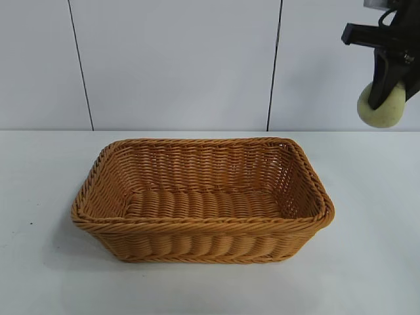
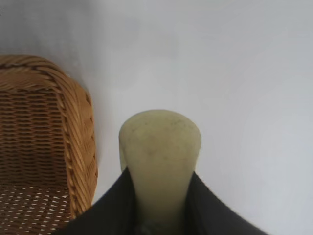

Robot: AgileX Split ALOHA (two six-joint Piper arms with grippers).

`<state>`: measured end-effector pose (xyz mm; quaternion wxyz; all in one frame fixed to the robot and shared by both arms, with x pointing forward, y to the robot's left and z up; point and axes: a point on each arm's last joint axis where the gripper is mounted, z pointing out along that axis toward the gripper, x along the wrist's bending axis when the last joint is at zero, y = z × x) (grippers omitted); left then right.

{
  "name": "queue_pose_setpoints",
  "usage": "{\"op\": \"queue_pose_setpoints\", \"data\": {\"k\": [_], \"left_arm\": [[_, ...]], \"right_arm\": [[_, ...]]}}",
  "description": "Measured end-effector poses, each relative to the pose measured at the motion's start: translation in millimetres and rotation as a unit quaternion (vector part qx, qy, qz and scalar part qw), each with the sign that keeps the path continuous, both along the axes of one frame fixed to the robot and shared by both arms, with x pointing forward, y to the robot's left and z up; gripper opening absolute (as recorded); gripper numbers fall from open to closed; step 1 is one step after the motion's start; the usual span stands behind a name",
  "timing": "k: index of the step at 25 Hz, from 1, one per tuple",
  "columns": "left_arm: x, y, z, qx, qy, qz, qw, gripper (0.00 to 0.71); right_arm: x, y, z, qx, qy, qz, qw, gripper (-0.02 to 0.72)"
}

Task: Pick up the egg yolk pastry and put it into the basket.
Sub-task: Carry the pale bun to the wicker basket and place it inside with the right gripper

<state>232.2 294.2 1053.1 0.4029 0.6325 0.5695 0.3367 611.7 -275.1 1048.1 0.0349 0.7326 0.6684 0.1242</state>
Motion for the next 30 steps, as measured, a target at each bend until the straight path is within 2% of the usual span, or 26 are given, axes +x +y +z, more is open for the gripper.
{"op": "queue_pose_setpoints", "data": {"k": [4, 8, 15, 22, 30], "left_arm": [[0.0, 0.0, 0.0, 0.000, 0.000, 0.000, 1.000, 0.696], [0.0, 0.0, 0.0, 0.000, 0.000, 0.000, 1.000, 0.696], [0.0, 0.0, 0.1, 0.000, -0.001, 0.000, 1.000, 0.696], [0.0, 0.0, 0.1, 0.000, -0.001, 0.000, 1.000, 0.696], [0.0, 0.0, 0.1, 0.000, -0.001, 0.000, 1.000, 0.696]], "right_arm": [[-1.0, 4.1, 0.0, -0.002, 0.004, 0.007, 1.000, 0.136], [-3.8, 30.5, 0.1, -0.001, 0.003, 0.042, 0.999, 0.136], [-20.2, 109.7, 1.4, 0.007, -0.018, 0.131, 0.991, 0.136], [-45.1, 173.8, 3.3, 0.025, -0.045, 0.192, 0.980, 0.136], [-52.0, 204.3, 5.5, 0.053, -0.094, 0.202, 0.973, 0.136]]}}
